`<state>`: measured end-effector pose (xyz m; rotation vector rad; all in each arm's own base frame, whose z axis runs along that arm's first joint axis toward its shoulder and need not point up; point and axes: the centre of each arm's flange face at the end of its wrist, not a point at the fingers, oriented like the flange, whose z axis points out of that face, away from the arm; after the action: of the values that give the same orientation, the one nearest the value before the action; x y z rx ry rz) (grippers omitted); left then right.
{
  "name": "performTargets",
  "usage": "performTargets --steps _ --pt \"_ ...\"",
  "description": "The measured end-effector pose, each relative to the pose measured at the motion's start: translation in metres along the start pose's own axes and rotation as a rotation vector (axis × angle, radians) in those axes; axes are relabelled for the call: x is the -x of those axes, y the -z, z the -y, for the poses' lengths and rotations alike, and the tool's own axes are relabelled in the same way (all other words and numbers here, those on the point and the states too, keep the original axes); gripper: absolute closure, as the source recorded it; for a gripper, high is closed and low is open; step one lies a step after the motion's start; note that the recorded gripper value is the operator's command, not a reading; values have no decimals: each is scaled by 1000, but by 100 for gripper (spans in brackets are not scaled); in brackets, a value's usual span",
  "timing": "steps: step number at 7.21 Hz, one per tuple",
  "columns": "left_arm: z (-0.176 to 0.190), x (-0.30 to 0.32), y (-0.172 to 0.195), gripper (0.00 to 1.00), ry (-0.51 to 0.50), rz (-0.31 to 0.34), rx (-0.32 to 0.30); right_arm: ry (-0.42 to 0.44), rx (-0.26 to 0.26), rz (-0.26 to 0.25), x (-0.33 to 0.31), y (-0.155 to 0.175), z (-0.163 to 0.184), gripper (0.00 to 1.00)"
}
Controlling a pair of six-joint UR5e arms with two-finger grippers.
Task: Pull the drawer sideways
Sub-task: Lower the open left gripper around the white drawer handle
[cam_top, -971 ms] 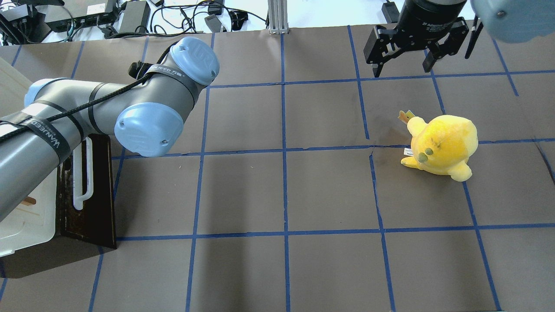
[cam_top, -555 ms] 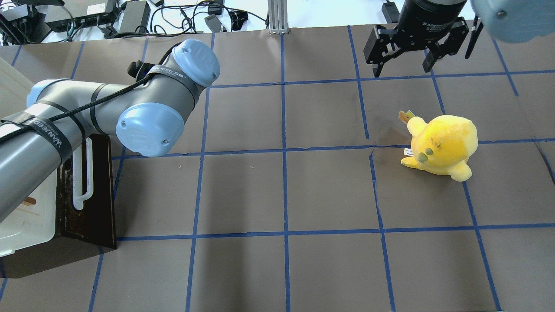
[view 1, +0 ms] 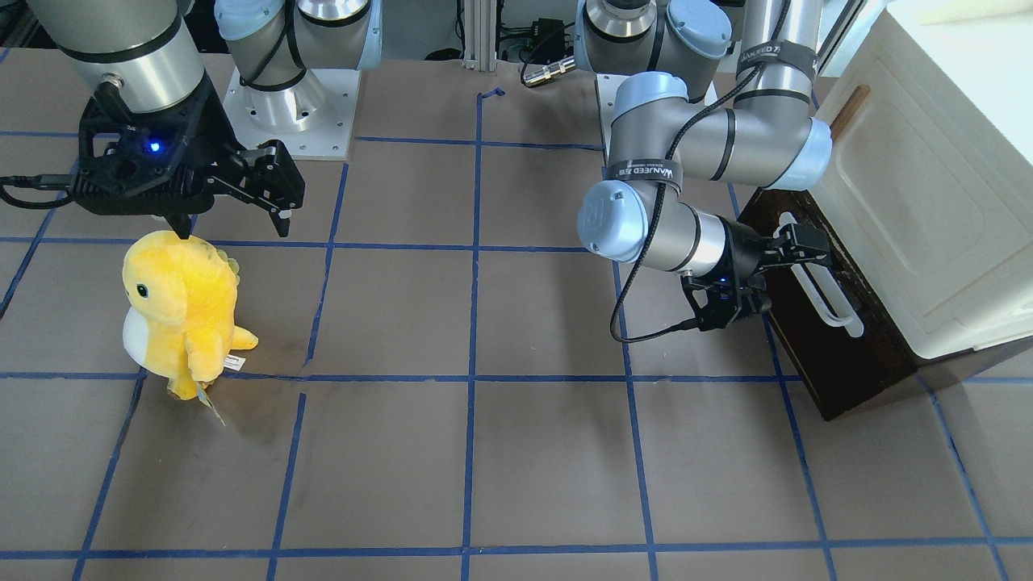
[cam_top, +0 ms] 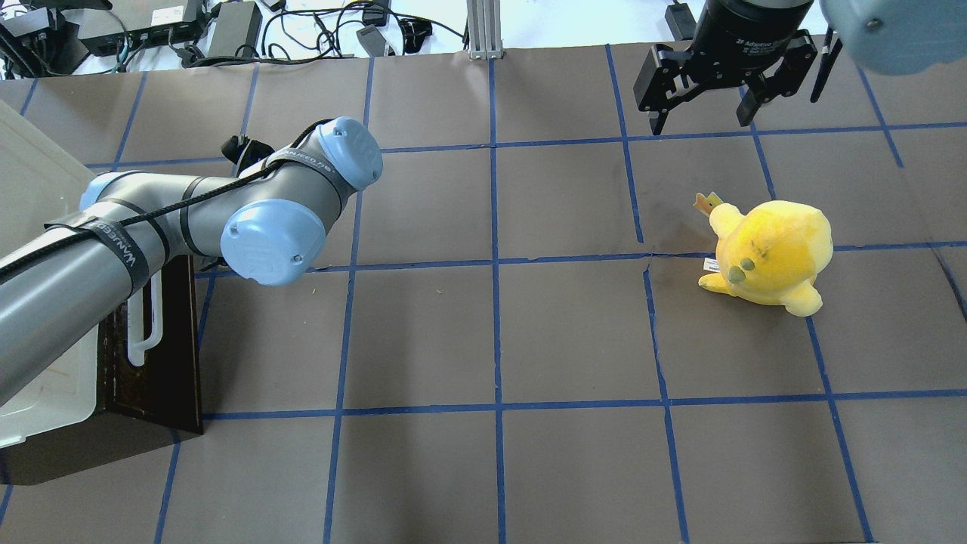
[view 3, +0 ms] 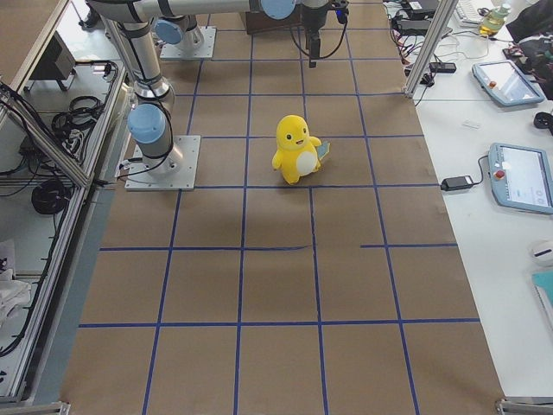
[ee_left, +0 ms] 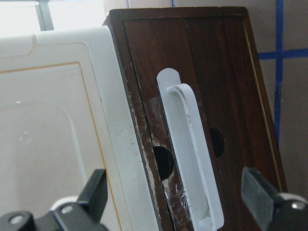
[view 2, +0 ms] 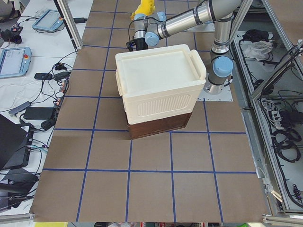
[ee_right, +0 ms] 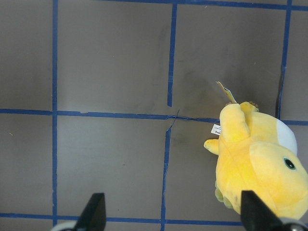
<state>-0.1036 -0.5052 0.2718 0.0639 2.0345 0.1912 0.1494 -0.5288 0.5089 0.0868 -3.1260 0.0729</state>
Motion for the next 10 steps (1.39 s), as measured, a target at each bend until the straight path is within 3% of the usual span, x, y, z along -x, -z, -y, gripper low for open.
performTargets --steps 1,3,10 --pt "4 -4 -17 6 -9 0 34 0 0 0 0 0 0 0" --pt "13 -17 -34 25 -23 1 63 -1 0 0 0 0 0 0" --pt "16 -34 -49 23 -57 51 70 -1 0 0 0 0 0 0"
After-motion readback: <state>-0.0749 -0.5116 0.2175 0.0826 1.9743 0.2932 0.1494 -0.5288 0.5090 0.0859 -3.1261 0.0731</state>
